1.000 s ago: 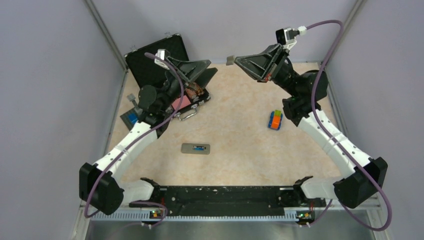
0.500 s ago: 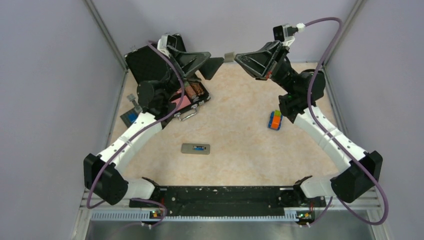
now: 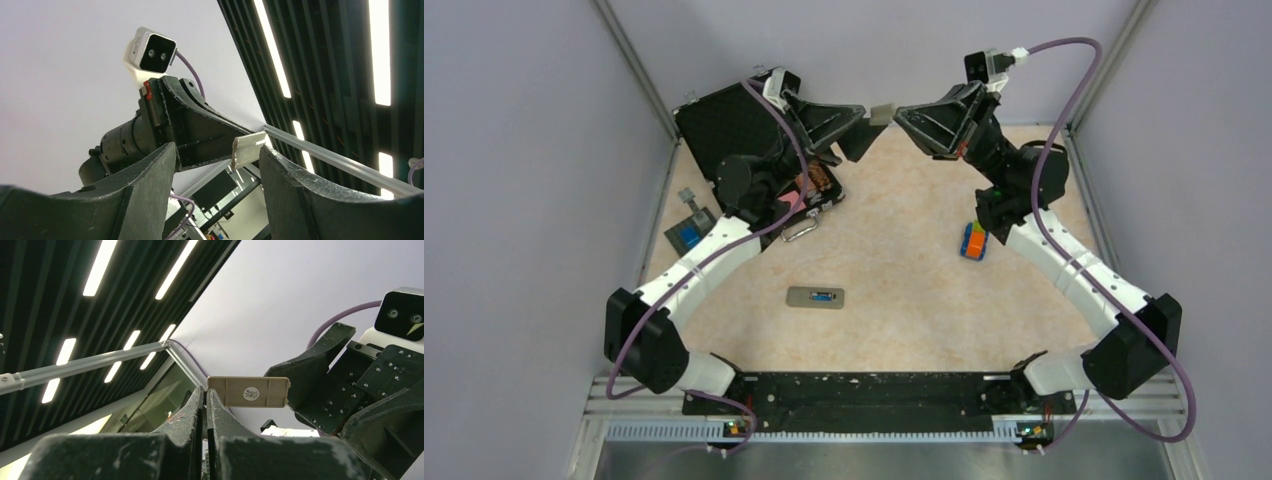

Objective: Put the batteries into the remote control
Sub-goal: Adjust the battery cover.

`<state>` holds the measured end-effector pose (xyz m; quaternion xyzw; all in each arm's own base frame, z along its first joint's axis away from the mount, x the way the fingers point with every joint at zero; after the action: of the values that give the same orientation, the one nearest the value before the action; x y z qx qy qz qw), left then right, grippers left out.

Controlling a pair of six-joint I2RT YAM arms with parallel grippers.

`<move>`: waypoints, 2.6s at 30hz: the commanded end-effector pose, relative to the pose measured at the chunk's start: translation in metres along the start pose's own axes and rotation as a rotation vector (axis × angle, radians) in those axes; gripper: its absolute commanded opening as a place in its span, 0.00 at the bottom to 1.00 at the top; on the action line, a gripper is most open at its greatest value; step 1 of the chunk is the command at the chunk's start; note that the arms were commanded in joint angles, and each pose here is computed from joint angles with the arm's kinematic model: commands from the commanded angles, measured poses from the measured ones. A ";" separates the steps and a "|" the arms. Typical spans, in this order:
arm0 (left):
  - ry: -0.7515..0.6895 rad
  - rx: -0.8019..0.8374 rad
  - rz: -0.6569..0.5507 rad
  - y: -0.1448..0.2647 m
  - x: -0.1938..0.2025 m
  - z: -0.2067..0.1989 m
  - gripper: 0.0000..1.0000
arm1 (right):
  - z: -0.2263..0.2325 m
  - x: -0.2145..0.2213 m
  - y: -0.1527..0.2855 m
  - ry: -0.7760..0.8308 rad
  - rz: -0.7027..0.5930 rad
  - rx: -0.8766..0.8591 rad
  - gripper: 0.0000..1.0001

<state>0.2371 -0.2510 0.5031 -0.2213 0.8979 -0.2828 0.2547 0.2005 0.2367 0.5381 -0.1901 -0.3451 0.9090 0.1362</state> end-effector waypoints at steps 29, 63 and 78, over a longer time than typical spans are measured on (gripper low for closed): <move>-0.060 0.120 -0.007 -0.003 0.012 -0.032 0.00 | -0.005 0.009 0.010 -0.115 -0.014 -0.073 0.00; -0.478 -0.655 0.069 0.099 0.042 0.062 0.00 | -0.135 0.030 0.093 0.253 0.015 0.898 0.46; -0.454 -0.651 0.049 0.102 0.044 0.065 0.00 | -0.144 0.037 0.092 0.166 0.021 0.826 0.24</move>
<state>0.2198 -0.2273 0.3640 -0.3131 0.8760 0.1070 0.3510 0.2242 0.2601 0.3556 -0.1890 0.1022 0.9492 0.2298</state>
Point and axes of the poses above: each gripper's point midway between its finger pads, its own y axis back along the fingers, its own z axis along the line the jaws close on, x = y × z, the point moved 6 cm from there along y, back along the fingers, and after that the axes turned 11 degrees about -y, right-handed, at the moved point
